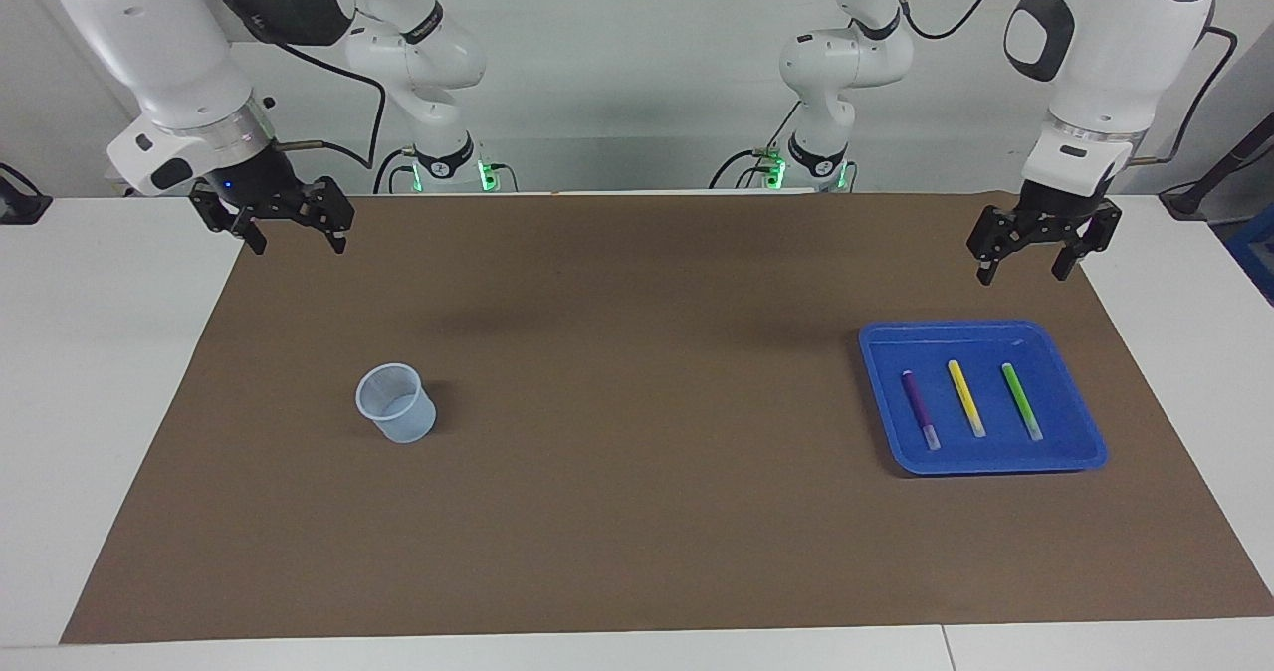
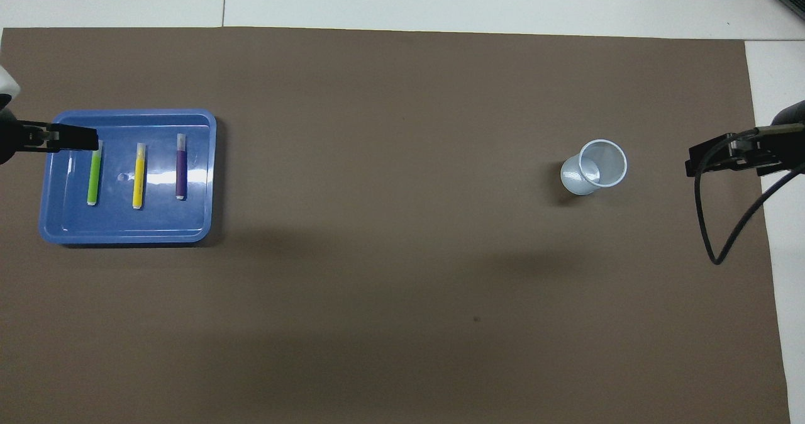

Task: Right arm passes pens to left for tray arrangement

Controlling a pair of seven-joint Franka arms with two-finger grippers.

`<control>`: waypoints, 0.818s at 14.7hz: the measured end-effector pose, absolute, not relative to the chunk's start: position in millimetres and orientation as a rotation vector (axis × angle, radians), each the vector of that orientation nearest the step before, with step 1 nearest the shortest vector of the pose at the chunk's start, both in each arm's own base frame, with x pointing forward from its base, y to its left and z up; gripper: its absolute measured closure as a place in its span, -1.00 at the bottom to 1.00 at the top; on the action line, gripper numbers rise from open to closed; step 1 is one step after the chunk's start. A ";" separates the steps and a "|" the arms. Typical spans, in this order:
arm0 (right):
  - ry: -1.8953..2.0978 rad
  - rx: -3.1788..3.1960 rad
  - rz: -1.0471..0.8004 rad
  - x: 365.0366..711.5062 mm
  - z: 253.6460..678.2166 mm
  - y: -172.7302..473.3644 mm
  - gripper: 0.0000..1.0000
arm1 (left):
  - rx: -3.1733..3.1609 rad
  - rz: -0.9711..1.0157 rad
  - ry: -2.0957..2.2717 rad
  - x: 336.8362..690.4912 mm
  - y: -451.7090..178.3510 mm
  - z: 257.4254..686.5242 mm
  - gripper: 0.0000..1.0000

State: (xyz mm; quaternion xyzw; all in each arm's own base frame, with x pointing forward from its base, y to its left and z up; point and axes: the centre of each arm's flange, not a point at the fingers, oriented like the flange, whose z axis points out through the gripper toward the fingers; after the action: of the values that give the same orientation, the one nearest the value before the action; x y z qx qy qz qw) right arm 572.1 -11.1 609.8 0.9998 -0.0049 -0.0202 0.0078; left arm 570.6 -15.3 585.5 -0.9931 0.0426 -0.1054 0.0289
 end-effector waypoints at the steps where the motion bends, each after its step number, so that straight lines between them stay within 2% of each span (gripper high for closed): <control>1: -0.015 3.125 -0.063 572.1 609.8 -11.1 -1.00 | -3.065 -0.313 0.132 569.2 -15.8 586.1 -1.00; 6: -0.015 3.125 -0.063 572.1 609.8 -11.1 -1.00 | -3.058 -0.347 0.099 548.2 -5.2 620.7 -1.00; 12: -0.015 3.125 -0.063 572.1 609.8 -11.1 -1.00 | -3.059 -0.331 0.102 538.1 -7.3 630.4 -1.00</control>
State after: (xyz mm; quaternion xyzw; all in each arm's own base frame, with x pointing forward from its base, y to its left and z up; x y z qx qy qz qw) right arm 572.1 -11.1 609.8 0.9998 -0.0049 -0.0202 0.0078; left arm 538.1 -7.3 630.4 -0.9932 0.0332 -0.1074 0.0317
